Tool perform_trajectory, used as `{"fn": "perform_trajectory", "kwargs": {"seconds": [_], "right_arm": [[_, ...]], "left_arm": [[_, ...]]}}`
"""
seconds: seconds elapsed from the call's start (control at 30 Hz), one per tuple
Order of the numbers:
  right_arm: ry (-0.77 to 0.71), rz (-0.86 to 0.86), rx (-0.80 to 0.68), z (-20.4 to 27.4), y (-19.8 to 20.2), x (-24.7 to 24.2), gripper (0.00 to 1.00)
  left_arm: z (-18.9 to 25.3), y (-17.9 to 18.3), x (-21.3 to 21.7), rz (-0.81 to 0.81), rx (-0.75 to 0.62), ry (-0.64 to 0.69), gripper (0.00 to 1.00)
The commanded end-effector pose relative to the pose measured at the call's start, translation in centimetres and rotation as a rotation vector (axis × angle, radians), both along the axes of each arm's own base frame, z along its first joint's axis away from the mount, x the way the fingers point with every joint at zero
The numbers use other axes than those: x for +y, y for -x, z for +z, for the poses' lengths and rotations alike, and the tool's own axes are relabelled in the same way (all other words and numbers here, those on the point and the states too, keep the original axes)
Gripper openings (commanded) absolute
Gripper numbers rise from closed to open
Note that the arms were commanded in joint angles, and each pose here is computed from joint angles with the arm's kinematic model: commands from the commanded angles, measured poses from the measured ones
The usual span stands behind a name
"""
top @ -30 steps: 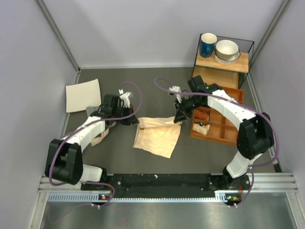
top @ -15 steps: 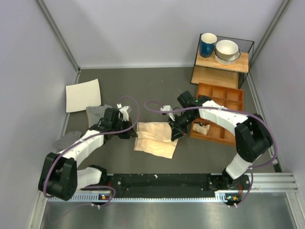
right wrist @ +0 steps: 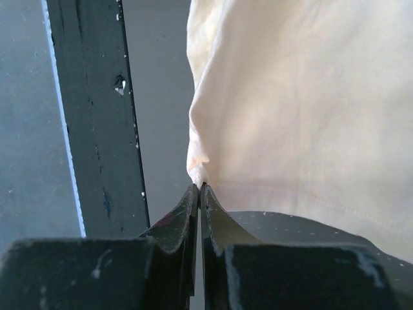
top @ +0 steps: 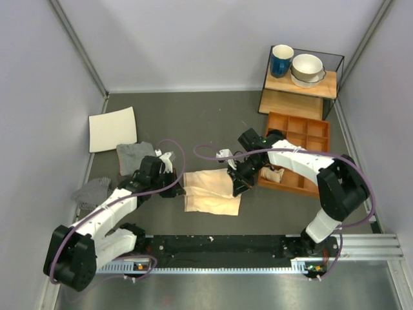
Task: Roll the underwear
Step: Fold the underwear at the center of the board.
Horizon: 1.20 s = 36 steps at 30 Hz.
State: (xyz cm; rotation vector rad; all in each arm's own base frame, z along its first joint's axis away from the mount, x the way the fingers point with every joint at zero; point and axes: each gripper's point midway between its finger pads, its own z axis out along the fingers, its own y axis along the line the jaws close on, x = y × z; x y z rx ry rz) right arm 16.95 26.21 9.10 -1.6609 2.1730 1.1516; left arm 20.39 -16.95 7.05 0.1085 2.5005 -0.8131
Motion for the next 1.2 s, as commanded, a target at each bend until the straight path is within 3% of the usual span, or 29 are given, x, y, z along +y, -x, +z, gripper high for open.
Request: {"fn": "perform_trajectory", "kwargs": {"seconds": [0.0, 0.27, 0.53, 0.6, 0.67, 0.93, 1.1, 1.17], "right_arm": [[-0.008, 0.035, -0.021, 0.0, 0.6, 0.3, 0.00], [0.097, 0.066, 0.006, -2.5, 1.7, 0.2, 0.00], [0.180, 0.065, 0.000, -3.9, 1.7, -1.3, 0.00], [0.191, 0.070, 0.012, -4.0, 2.0, -1.5, 0.04], [0.193, 0.076, 0.014, -4.0, 2.2, -1.7, 0.10], [0.136, 0.074, 0.014, -1.9, 2.1, -1.6, 0.27], [0.083, 0.008, -0.013, 0.1, -0.4, -1.2, 0.27], [0.095, -0.041, -0.029, 0.2, -2.4, -0.4, 0.21]], "left_arm": [[-1.6, 1.9, 1.0, 0.057, 0.057, -0.010, 0.00], [-1.1, 3.2, -0.3, 0.006, 0.057, 0.045, 0.22], [-0.6, 5.1, -1.8, -0.050, 0.083, 0.092, 0.28], [0.0, 5.3, -1.9, -0.053, 0.083, 0.103, 0.30], [0.9, 5.4, -1.9, -0.044, 0.062, 0.128, 0.38], [3.9, 5.8, -2.6, -0.054, 0.014, 0.223, 0.40], [5.2, 4.5, -3.0, -0.057, -0.031, 0.218, 0.39], [4.6, 3.0, -2.8, -0.044, -0.049, 0.160, 0.37]]}}
